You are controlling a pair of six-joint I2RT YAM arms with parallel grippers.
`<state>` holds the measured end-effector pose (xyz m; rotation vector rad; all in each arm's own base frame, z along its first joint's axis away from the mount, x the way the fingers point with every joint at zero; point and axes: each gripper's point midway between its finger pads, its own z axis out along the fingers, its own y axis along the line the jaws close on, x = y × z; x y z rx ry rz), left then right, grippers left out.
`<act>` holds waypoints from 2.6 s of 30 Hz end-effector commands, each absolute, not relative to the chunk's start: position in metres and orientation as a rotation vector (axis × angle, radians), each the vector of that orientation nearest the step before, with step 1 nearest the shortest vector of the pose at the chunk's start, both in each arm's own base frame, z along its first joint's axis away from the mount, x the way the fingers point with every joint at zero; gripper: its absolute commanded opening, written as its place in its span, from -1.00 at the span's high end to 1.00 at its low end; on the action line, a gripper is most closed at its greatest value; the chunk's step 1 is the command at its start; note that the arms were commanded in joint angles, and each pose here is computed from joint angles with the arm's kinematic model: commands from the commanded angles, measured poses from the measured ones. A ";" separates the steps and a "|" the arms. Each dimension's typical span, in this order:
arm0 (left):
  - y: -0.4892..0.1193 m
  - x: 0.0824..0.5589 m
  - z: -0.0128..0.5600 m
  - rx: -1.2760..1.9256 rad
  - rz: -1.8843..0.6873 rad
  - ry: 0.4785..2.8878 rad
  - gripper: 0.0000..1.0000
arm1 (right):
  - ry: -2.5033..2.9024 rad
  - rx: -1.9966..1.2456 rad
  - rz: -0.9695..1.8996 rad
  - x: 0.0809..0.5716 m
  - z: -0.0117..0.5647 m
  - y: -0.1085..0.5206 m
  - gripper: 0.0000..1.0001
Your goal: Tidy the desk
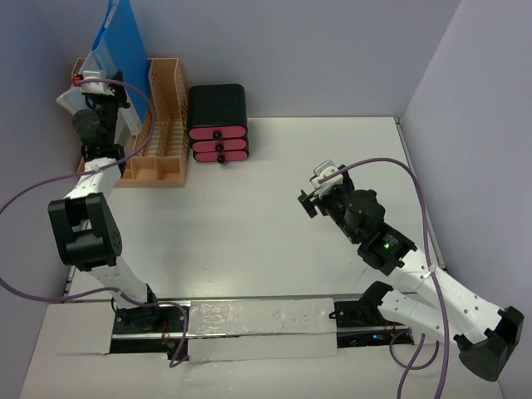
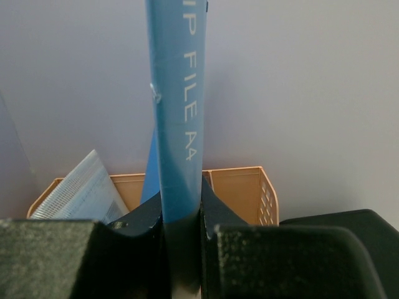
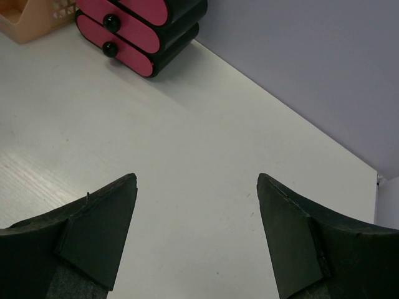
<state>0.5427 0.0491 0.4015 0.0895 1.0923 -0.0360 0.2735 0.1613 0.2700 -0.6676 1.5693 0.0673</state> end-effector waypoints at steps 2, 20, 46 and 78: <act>0.041 0.535 0.422 0.140 -0.063 0.885 1.00 | 1.529 -0.652 0.109 0.274 0.279 0.166 -0.69; 0.044 0.555 0.325 0.160 -0.092 0.895 1.00 | 1.521 -0.645 0.126 0.272 0.281 0.165 -0.69; 0.066 0.591 0.267 -0.034 -0.151 1.132 1.00 | 1.572 -0.639 0.136 0.280 0.270 0.173 -0.68; 0.021 0.550 0.242 0.157 -0.296 1.172 0.08 | 1.579 -0.616 0.124 0.275 0.264 0.163 -0.68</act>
